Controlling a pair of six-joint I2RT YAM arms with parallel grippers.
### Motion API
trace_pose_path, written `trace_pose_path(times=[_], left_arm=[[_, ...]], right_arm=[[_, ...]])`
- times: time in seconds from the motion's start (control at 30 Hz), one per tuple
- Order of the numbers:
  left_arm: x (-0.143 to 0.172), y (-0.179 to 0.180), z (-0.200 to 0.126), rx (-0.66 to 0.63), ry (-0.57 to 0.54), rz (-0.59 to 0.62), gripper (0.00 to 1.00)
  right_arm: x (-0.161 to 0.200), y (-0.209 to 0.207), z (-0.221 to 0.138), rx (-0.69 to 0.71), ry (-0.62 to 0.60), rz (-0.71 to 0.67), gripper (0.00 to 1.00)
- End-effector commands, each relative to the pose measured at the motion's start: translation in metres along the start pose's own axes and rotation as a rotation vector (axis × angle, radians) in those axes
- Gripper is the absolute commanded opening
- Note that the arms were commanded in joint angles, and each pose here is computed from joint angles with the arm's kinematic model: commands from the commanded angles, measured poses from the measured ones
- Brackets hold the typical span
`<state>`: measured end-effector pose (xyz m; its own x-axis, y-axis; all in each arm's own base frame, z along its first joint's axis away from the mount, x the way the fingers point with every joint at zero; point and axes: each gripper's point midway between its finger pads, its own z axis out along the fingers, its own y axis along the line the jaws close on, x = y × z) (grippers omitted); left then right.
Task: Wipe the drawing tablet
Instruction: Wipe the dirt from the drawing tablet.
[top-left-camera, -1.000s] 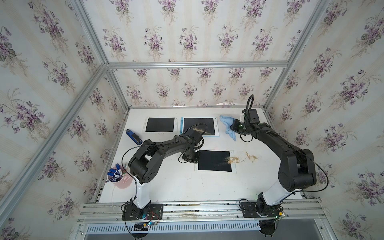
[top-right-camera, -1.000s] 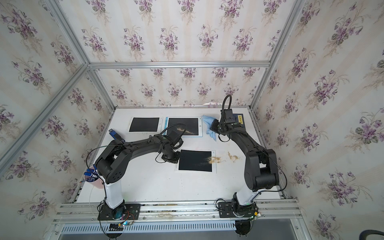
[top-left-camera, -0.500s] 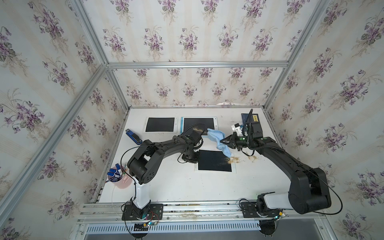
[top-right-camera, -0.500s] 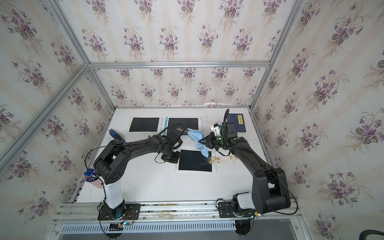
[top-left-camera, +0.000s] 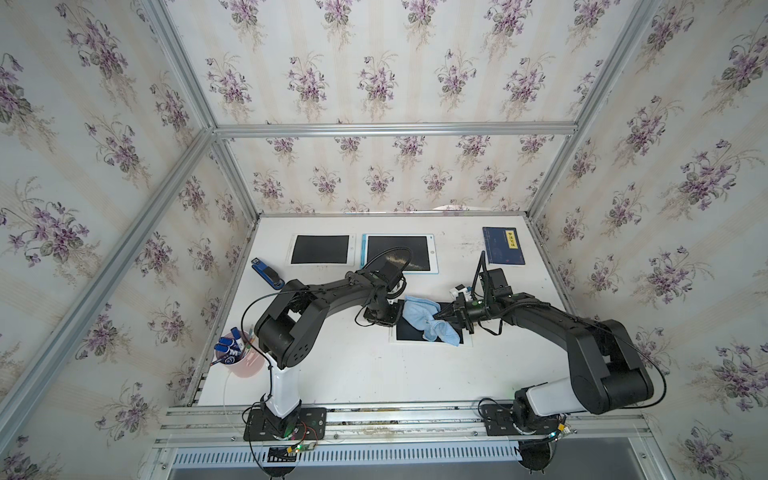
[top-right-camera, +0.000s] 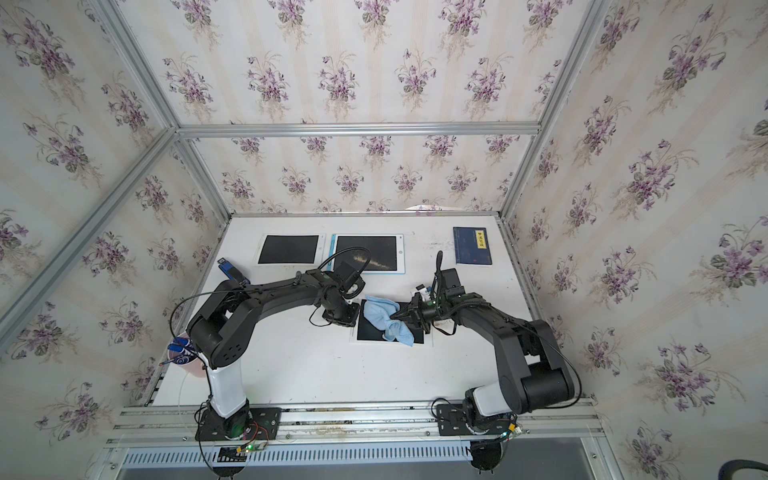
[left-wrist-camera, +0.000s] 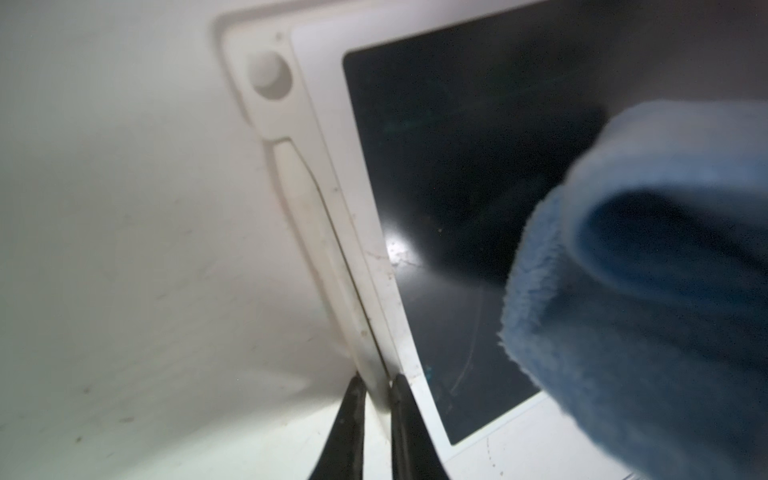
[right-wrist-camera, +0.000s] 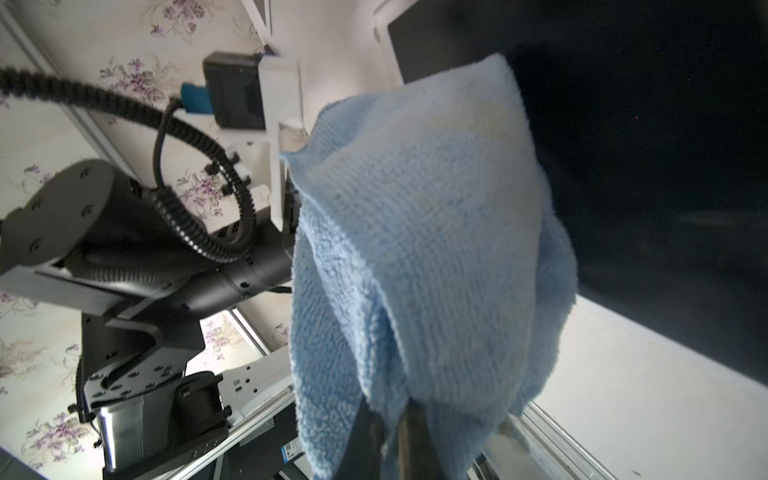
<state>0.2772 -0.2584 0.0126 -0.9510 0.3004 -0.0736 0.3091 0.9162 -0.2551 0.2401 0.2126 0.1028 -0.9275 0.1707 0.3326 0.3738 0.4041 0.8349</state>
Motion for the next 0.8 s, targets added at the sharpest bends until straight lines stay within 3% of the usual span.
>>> trace_pose_path(times=[0.0, 0.33, 0.6, 0.77], left_arm=[[0.018, 0.023, 0.003, -0.107, 0.063, 0.004, 0.14], [0.019, 0.024, 0.001, -0.105, 0.061, 0.003, 0.14], [0.019, 0.024, 0.001, -0.100, 0.059, 0.000, 0.14], [0.020, 0.025, 0.001, -0.101, 0.060, 0.001, 0.14]], right_arm=[[-0.019, -0.010, -0.002, 0.101, -0.063, -0.050, 0.00], [-0.065, -0.026, -0.003, 0.346, -0.149, -0.121, 0.00], [-0.072, -0.033, 0.030, 0.501, -0.131, -0.217, 0.00], [-0.077, -0.022, 0.036, 0.635, -0.190, -0.331, 0.00]])
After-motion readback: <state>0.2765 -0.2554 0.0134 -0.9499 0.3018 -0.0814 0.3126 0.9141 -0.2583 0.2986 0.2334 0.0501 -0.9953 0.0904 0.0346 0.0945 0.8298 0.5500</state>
